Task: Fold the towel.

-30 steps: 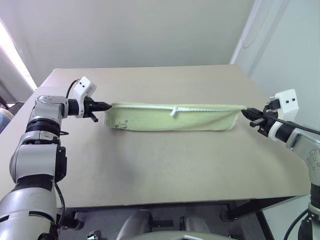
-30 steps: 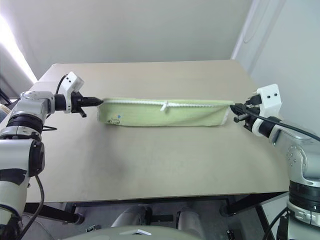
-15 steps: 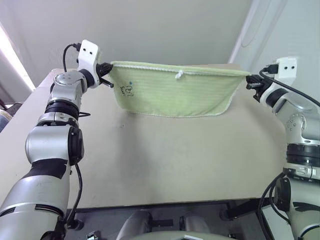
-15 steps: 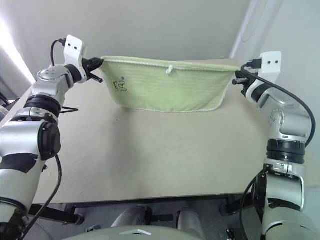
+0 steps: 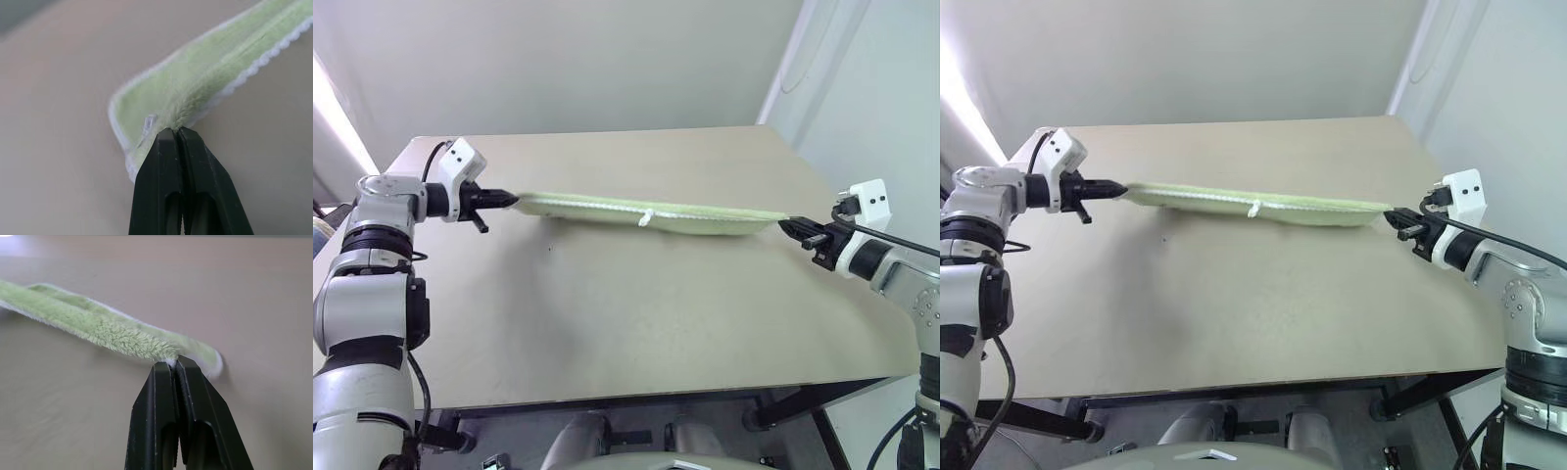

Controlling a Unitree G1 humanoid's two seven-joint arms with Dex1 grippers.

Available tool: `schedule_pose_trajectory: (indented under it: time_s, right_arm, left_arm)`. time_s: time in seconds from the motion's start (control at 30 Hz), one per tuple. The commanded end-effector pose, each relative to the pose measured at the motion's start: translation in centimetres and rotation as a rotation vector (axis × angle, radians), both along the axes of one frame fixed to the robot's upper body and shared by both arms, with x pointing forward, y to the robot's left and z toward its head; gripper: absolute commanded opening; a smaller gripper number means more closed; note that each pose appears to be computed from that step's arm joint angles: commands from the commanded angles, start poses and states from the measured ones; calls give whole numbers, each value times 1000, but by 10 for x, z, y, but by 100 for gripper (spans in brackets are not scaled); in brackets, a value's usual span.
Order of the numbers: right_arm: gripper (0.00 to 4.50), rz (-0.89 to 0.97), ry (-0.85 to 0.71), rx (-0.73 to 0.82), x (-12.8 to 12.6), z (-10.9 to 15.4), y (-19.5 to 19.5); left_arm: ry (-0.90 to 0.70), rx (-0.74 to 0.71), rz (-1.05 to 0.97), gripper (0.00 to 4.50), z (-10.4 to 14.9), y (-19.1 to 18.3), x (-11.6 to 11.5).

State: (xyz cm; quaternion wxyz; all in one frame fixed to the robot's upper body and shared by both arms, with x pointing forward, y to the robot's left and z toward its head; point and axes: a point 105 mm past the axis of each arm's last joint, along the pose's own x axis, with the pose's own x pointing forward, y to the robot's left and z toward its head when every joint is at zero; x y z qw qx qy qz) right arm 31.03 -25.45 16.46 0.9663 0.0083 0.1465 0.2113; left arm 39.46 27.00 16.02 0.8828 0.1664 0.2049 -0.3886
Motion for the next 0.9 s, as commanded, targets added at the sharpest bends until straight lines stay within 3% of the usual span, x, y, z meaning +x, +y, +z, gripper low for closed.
schedule_pose_trajectory:
  time_s: [0.03,0.3,0.9]
  right_arm:
    - [4,-22,-24,-11,-10,12,-8]
    - [4,57,88,15,-49,-3,5]
    - [4,106,219,-44,-110,-32,22]
  left_arm:
    - [76,43,-27,0,-5,14,-16]
    - [234,98,-92,0,-29,26,-47]
    - [301,148,-184,0,-27,13,-92]
